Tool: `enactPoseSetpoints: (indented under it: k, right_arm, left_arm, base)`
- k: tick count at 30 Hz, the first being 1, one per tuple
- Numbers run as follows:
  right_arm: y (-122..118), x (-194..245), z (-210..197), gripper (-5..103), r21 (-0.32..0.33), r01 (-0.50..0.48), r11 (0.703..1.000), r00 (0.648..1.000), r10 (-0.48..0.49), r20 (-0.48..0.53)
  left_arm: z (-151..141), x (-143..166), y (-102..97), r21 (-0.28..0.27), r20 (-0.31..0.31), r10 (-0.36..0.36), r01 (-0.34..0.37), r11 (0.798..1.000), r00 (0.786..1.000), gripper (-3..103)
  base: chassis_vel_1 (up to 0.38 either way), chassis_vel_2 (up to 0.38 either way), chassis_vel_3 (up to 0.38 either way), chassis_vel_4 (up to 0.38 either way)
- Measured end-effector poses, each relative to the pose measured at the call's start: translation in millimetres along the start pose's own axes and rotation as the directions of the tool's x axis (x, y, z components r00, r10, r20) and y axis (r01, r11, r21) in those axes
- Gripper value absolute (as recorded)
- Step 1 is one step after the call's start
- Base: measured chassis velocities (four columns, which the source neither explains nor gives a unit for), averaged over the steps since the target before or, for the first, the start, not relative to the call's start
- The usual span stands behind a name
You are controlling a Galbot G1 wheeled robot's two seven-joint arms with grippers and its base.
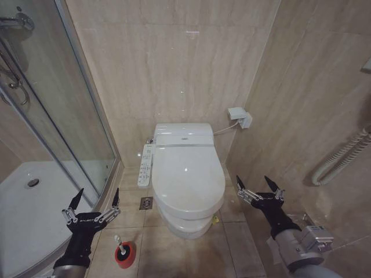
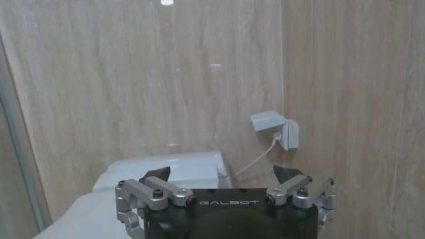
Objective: Open the toilet lid, clean the toilet bowl with a toilet brush, close the toilet lid, and flush.
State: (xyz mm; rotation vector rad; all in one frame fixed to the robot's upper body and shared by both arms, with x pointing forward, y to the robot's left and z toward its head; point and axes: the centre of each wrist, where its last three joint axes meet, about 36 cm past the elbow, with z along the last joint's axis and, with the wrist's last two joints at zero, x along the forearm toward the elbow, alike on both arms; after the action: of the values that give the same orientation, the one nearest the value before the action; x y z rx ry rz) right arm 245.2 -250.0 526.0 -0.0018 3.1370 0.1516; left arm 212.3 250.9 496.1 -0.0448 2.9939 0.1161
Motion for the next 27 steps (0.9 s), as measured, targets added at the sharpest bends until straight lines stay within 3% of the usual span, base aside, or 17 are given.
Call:
enactPoseSetpoints:
  k: [14, 27]
  right_arm:
    - [8, 4, 5, 100, -0.01, 0.003, 1.0, 0.997, -0.002, 0.079]
    - [-5, -5, -4, 100, 0.071, 0.111, 0.991, 0.986, -0.119, 0.117]
  left_arm:
    - [0, 0, 0.0, 0.0, 0.0, 0.0, 0.0, 1.0, 1.0, 100]
    - [0, 0, 0.0, 0.0, 0.0, 0.0, 0.0, 1.0, 1.0, 100]
  base:
    - [0.0, 0.0, 0.0, 0.0]
    - [0.0, 0.0, 0.0, 0.0]
